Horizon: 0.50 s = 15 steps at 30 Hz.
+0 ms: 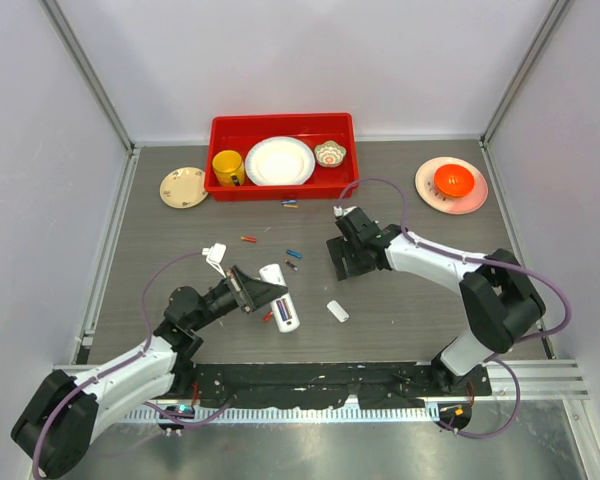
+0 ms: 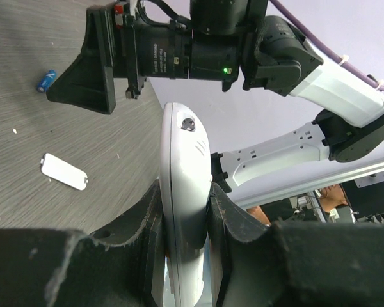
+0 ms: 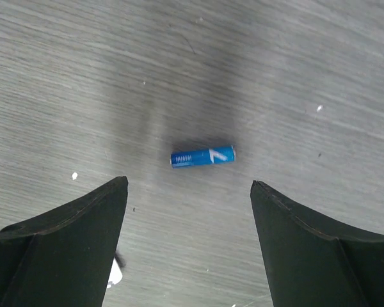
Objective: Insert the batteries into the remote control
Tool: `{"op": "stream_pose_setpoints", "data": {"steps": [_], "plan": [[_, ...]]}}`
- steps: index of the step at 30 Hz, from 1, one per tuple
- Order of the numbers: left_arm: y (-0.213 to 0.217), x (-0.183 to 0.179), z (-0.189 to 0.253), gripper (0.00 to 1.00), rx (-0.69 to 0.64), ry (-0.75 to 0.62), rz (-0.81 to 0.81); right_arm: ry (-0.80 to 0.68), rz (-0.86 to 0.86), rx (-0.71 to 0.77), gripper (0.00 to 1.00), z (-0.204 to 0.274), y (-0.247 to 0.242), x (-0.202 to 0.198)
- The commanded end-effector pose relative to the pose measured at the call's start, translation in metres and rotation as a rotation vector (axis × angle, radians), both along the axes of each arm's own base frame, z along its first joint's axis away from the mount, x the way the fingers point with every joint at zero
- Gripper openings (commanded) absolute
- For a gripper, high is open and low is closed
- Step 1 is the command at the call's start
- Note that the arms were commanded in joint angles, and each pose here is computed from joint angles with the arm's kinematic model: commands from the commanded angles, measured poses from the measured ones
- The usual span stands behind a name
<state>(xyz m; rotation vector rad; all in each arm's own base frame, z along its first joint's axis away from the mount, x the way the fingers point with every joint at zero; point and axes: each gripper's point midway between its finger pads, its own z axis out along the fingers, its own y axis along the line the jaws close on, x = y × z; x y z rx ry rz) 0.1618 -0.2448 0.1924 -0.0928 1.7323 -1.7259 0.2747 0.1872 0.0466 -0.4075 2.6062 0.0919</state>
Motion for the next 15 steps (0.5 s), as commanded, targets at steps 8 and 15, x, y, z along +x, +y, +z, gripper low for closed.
{"op": "stream_pose_setpoints", "data": {"steps": [8,15], "plan": [[-0.002,-0.001,0.018,0.00,-0.027,-0.077,-0.017,-0.005,0.096,-0.036,0.81,-0.002,0.001,0.025],[-0.003,0.001,0.016,0.00,-0.019,-0.074,-0.018,0.023,0.107,-0.027,0.74,-0.010,0.001,0.022]]}}
